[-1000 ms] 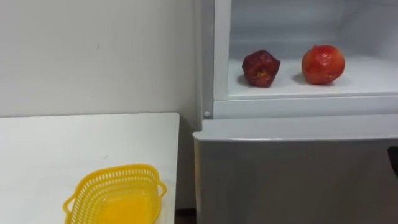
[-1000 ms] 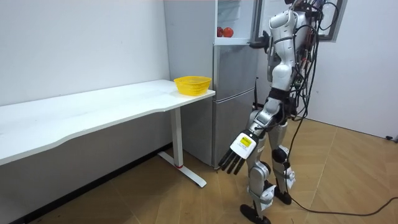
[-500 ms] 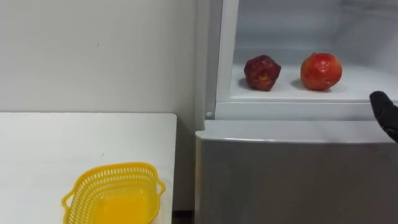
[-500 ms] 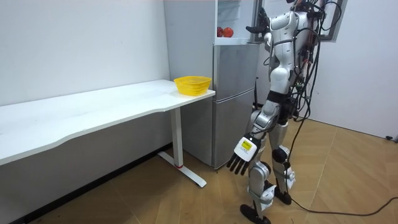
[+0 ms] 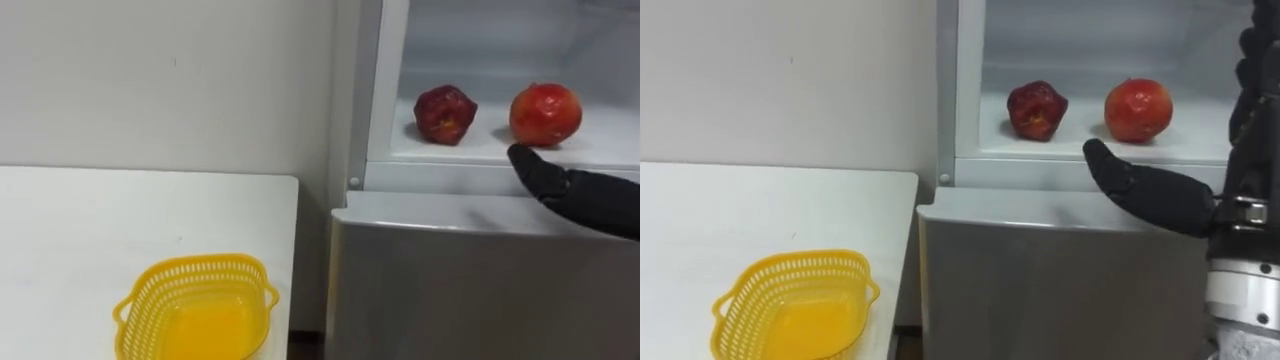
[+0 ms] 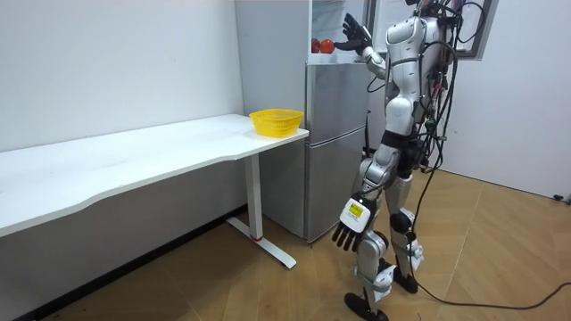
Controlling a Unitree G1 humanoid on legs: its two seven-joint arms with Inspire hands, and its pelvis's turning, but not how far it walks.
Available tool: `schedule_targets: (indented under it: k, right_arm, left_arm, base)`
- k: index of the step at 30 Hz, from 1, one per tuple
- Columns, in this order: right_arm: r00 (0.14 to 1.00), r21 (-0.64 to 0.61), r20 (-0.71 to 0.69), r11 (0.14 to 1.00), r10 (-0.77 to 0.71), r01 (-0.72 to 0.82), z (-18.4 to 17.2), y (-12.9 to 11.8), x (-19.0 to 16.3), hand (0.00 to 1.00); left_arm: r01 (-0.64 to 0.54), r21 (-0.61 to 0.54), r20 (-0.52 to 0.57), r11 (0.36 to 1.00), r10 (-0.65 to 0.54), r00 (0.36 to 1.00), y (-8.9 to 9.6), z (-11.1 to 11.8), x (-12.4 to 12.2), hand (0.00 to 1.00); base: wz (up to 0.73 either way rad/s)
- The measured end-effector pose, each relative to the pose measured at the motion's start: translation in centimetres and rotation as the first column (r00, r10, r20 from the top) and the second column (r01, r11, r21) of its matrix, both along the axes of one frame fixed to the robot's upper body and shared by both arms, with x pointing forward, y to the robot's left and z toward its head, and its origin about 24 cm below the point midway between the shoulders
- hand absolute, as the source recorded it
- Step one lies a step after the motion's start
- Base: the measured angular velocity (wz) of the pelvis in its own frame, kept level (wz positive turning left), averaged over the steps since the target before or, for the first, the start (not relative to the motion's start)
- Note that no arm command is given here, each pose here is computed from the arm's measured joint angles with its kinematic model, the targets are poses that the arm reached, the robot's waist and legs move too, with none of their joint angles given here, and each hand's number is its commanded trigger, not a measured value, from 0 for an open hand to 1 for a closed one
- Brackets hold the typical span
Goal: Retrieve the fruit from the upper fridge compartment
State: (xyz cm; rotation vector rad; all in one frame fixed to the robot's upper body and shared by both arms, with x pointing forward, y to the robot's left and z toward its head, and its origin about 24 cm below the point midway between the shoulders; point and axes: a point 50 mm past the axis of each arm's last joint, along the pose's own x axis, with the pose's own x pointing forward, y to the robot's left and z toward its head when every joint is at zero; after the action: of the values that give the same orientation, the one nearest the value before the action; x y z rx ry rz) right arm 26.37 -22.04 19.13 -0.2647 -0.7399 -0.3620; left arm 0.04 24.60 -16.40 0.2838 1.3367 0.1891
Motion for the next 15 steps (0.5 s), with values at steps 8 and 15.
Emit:
schedule_targets:
  k: [8,15]
  right_arm:
    - [0.998,-0.010,-0.006,0.998,0.070,-0.070,1.1,1.1,2.0,0.00]
    - [0.994,-0.001,-0.009,0.994,0.113,-0.113,1.5,1.3,2.6,0.00]
  left_arm:
    - [0.053,-0.025,-0.023,0.998,-0.053,0.998,-0.2,-0.1,0.4,0.00]
    - [0.099,-0.035,-0.034,0.994,-0.100,0.994,0.2,0.0,0.6,0.00]
  base:
    - [0.02]
    - [0.03]
